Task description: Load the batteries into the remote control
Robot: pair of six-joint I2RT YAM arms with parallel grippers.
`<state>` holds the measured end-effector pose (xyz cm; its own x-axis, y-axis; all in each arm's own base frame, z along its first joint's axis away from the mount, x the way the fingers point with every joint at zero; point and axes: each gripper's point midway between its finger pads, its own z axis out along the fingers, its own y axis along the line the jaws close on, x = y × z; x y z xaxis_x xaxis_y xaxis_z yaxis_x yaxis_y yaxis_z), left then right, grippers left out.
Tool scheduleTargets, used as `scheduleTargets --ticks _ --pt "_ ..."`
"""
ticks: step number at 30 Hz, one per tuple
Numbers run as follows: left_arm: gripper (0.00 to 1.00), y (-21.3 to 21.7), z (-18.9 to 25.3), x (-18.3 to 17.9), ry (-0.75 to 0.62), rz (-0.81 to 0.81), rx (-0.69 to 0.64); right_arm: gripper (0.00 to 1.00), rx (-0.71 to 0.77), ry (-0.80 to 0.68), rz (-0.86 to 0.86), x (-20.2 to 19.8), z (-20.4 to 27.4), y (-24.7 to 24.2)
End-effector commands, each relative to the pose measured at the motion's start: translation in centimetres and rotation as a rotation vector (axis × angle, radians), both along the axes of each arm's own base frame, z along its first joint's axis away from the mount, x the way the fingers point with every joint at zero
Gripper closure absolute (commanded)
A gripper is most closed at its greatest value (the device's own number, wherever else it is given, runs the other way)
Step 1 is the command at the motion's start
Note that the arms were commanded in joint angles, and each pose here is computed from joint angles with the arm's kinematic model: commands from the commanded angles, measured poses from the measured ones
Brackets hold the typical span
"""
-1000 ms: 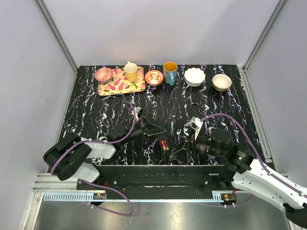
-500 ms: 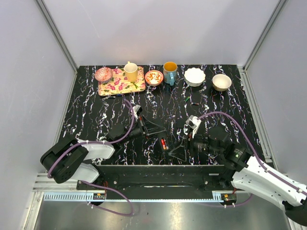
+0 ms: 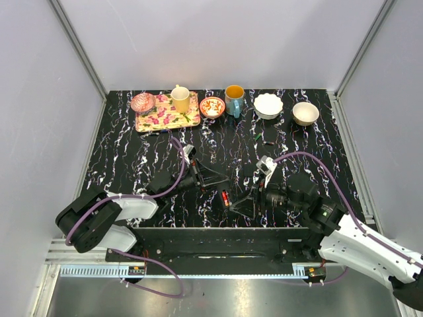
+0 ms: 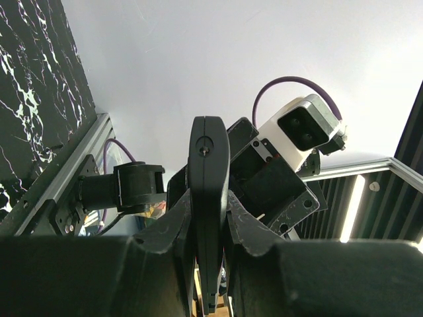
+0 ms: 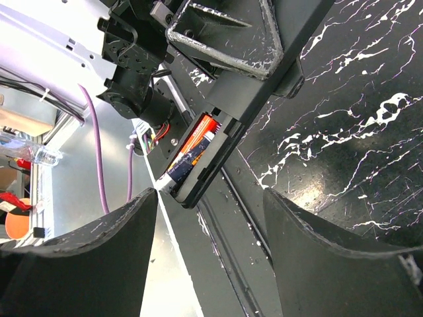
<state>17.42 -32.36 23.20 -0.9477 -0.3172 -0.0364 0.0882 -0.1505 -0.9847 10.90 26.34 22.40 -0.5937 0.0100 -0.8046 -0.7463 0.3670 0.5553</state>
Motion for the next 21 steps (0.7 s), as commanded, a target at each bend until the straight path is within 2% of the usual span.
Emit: scheduleTargets --ticks 1,10,21 --pt "1.0 0.5 4.3 -0.9 -0.151 -0.009 -0.122 0.3 0.053 -0.024 -0.011 0.5 1.5 0.5" --pt "1.0 0.5 4.3 -0.9 -0.152 -0.01 -0.121 0.32 0.072 -0.012 -0.032 1.0 1.5 0.8" --pt "1.0 0.7 4.6 -1.2 -0.16 -0.012 -0.132 0.41 0.062 0.022 -0.063 1.5 0.7 0.9"
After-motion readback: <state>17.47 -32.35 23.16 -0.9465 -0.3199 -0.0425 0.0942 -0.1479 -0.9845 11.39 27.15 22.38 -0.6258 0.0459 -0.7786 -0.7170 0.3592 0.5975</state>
